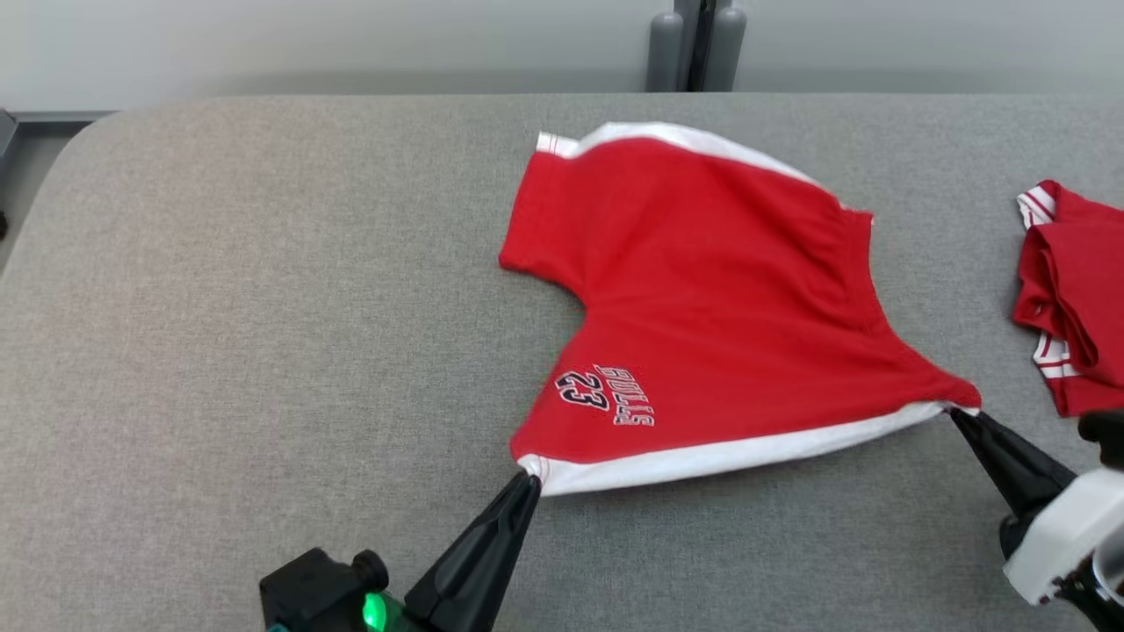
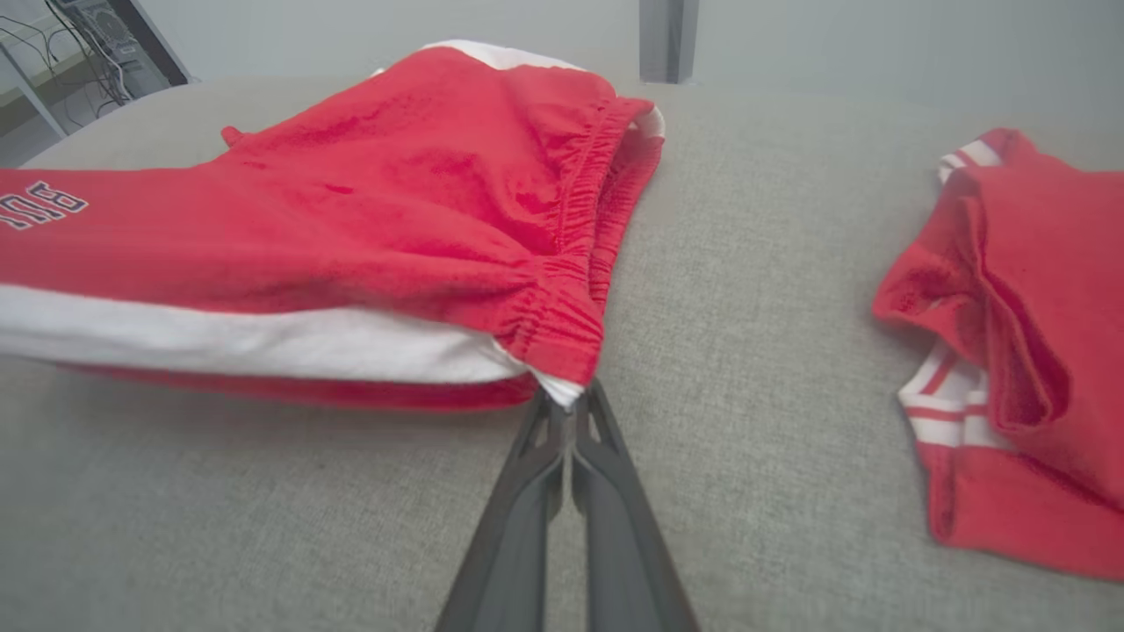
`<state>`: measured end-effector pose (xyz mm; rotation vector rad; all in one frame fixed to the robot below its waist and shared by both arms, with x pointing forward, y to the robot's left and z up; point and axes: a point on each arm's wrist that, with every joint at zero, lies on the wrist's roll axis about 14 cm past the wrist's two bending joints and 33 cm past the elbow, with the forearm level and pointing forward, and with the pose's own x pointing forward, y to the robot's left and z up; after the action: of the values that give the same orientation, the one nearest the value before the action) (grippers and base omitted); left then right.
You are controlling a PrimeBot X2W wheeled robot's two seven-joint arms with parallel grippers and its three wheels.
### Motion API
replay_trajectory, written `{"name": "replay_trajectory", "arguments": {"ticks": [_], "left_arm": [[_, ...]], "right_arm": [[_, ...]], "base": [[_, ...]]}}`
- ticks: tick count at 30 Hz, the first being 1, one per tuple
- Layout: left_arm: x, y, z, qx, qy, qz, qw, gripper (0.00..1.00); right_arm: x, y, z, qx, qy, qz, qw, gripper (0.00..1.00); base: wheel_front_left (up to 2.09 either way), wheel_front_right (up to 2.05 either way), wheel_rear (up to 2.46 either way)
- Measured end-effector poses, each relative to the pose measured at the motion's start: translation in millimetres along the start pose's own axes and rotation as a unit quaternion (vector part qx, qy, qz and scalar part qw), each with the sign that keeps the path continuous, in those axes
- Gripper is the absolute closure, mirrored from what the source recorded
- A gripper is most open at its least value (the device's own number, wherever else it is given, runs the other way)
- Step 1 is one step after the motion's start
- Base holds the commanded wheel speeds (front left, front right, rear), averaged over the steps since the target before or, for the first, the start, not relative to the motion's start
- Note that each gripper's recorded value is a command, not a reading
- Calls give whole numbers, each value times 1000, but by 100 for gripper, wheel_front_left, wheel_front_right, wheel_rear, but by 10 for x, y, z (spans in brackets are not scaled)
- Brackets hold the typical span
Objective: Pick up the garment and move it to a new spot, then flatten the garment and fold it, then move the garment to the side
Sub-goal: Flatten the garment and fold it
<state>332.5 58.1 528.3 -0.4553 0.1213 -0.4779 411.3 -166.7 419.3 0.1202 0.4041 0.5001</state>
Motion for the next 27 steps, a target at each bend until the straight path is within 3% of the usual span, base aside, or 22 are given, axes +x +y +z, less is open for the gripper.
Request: {"name": "replay_trajectory", "arguments": {"ticks": [4,8,20,27], "left_arm": [[-61,-120,97,-25,13,-11,1000,100],[79,-58,200,-9,9,-14,1000,100],[1291,470,394,139,-20,-32,990,100],[1900,801,215,189,0,-20,982,100]], "right_arm": [[-165,-3,36,17,-12,-5,1000,100],[-180,6,175,32,-37,-8,999,100],[507,-67,316,26,-41,-15,999,100],[801,-300,338,5,-37,-36,999,100]], "base": [[0,0,0],[0,0,0],[0,0,0],[0,0,0]]}}
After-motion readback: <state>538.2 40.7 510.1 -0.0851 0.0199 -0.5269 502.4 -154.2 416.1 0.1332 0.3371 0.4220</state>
